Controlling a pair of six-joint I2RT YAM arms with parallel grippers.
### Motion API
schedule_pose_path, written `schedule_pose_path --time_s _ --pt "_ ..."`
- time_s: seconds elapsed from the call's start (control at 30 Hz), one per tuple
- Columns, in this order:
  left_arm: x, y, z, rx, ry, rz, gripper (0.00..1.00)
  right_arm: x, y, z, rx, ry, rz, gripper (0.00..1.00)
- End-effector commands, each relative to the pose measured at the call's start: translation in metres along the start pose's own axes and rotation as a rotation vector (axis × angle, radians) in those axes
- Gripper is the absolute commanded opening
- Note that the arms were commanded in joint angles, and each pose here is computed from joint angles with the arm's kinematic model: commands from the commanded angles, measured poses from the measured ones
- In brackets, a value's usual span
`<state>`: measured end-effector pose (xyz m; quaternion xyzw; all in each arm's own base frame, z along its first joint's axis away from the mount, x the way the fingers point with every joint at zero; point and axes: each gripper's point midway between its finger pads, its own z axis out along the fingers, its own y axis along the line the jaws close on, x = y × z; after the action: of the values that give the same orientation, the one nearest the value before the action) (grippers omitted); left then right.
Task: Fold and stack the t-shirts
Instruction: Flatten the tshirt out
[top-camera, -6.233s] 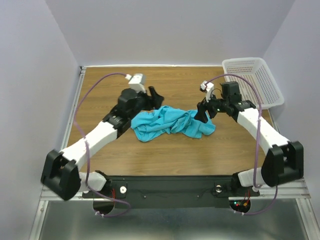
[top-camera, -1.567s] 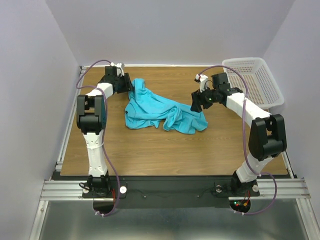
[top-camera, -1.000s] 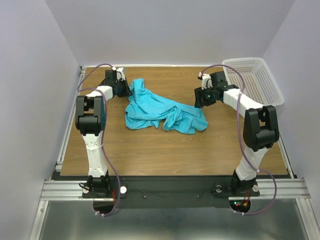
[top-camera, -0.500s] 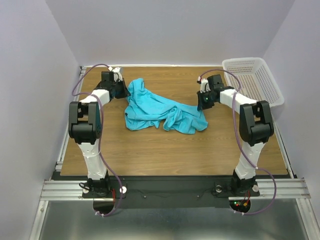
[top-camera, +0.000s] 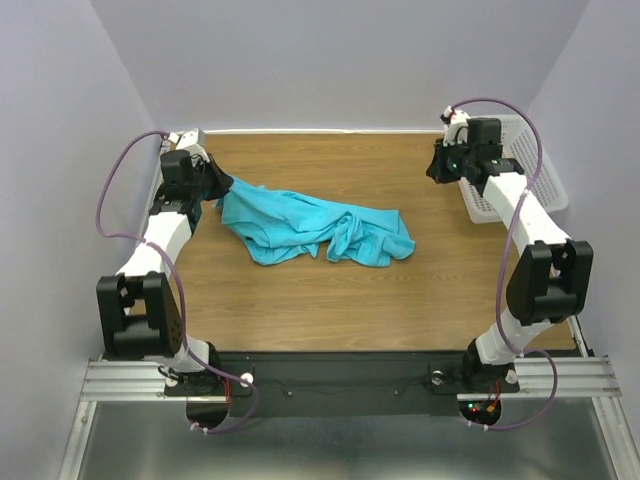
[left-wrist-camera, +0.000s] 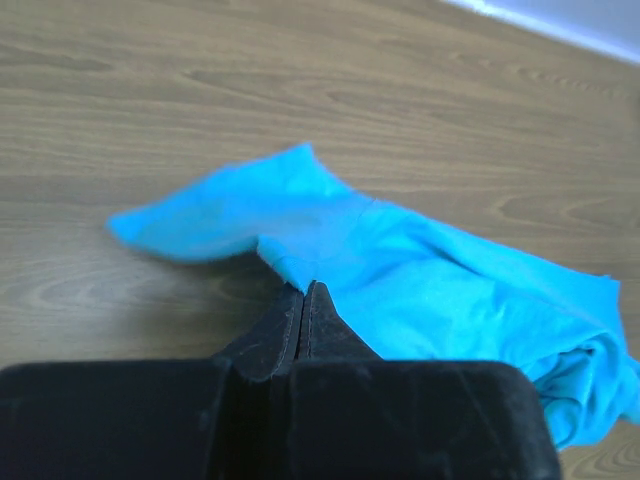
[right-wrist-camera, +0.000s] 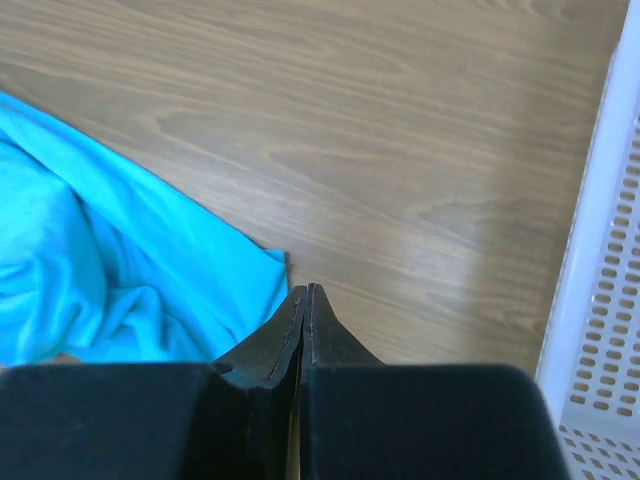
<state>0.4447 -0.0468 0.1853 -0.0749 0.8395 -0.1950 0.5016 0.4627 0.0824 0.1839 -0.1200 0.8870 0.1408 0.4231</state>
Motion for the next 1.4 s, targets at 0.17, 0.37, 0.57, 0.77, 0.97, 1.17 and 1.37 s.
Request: schedule_pose_path --time_s 0.17,0.37,0.57,0.77,0.97,1.17,1.37 --pt "0.001 -0.006 -0.015 0.012 -0.034 -0.030 0.00 0.055 0.038 0.040 -0.240 0.145 0.063 0.63" --pt "0.009 -0.002 -0.023 -0.002 -0.024 -0.030 0.00 0.078 0.043 0.070 -0.253 0.219 0.070 0.62" --pt "0.014 -0.002 -0.025 0.002 -0.018 -0.030 0.00 0.098 0.038 0.093 -0.216 0.282 0.114 0.58" --pt "0.012 -0.004 -0.031 0.009 -0.026 -0.028 0.00 0.117 0.055 0.100 -0.260 0.330 0.124 0.52" --pt "0.005 -0.005 -0.039 0.003 -0.056 -0.023 0.00 0.103 0.054 0.097 -0.253 0.301 0.105 0.03" --pt "-0.022 -0.003 -0.063 -0.053 -0.163 -0.008 0.00 0.029 0.038 0.044 -0.131 0.099 -0.052 0.01" --pt "-0.054 -0.001 -0.094 -0.106 -0.292 0.000 0.00 -0.034 0.038 -0.032 -0.044 -0.105 -0.164 0.01"
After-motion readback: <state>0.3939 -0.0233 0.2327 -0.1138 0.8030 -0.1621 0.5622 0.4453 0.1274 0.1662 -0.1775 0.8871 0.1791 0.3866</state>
